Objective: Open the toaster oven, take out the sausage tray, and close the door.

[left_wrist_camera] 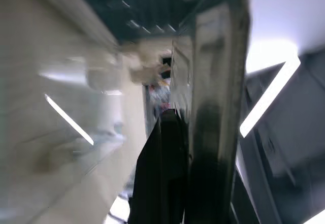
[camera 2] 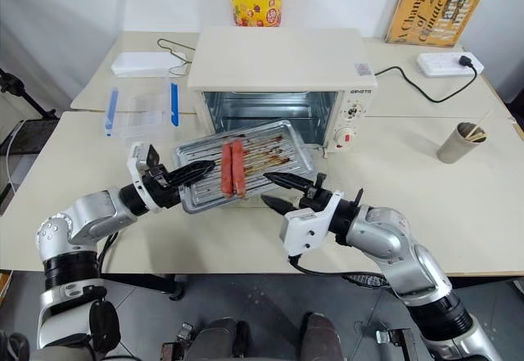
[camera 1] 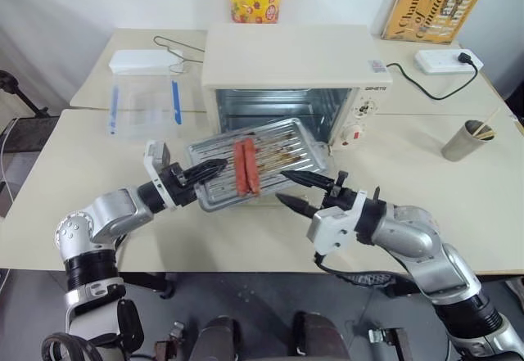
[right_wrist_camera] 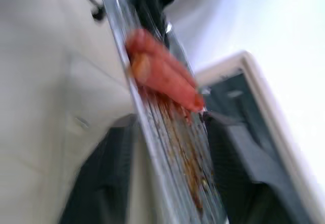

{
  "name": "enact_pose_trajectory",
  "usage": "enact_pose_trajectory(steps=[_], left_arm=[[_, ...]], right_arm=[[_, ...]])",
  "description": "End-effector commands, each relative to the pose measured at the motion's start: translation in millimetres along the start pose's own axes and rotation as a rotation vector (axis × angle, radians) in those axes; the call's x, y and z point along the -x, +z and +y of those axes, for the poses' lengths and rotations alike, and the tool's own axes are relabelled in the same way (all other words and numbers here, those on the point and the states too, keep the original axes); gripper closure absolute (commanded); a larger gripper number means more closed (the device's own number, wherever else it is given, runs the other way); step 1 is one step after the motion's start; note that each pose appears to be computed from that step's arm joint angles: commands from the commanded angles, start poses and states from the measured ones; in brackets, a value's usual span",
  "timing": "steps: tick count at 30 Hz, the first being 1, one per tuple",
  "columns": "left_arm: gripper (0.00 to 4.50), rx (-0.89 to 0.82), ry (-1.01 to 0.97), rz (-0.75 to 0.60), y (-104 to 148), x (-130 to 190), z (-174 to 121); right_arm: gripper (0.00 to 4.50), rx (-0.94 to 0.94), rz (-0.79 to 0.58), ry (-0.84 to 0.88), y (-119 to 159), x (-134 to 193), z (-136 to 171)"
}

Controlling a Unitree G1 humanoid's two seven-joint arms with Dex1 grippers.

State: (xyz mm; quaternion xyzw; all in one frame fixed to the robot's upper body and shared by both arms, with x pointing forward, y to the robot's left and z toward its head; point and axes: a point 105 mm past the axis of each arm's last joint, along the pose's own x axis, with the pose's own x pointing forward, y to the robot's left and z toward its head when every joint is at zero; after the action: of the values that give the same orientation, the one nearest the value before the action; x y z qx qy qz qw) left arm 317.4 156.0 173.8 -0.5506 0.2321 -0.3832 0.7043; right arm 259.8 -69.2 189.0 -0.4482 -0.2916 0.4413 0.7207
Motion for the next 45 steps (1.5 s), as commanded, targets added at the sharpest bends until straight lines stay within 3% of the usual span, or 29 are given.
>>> enact_pose_trajectory(steps=[1,4,7,9,12,16,22,24,29,34,40,45], left_arm=[[4.5,-0.048,-0.061,-0.084,16,25,-17],[4.5,-0.049,-0.055,-0.142,22,47,-14],[4.5,-0.055,-0.047,-0.155,19,59,-11],[4.5,-0.057,-0.072,-0.198,14,86,-9],[4.5,-0.047,-0.068,-0.223,-7,117,-2],[4.5,-0.049,-0.086,-0.306,-22,140,0],[4.5,-0.07,-0.113,-0.455,-29,151,-1],[4.5,-0.043,-0.113,-0.611,-29,155,5],[4.5,0.011,-0.108,-0.83,-23,153,9],[4.5,0.033,-0.105,-0.935,-11,154,6],[4.5,0.03,-0.092,-0.946,-8,153,4],[4.5,0.033,-0.08,-0.897,-19,151,8]], right_arm=[[0.96,-0.03,-0.011,0.008,-1,20,-14],[0.04,-0.147,0.054,0.026,-21,34,-19],[0.04,-0.165,0.073,-0.016,-28,43,-28],[0.04,-0.309,0.138,-0.001,-50,61,-30],[0.62,-0.552,0.205,-0.006,-77,86,-24],[1.96,-0.679,0.296,0.026,-108,106,-4],[3.95,-0.691,0.372,-0.026,-139,116,2],[4.44,-0.731,0.372,0.059,-145,108,14],[4.44,-0.778,0.271,0.073,-147,85,14],[4.44,-0.862,0.183,0.076,-146,65,12],[4.44,-0.873,0.137,0.088,-136,62,5],[4.44,-0.856,-0.024,-0.009,-103,62,-35]])
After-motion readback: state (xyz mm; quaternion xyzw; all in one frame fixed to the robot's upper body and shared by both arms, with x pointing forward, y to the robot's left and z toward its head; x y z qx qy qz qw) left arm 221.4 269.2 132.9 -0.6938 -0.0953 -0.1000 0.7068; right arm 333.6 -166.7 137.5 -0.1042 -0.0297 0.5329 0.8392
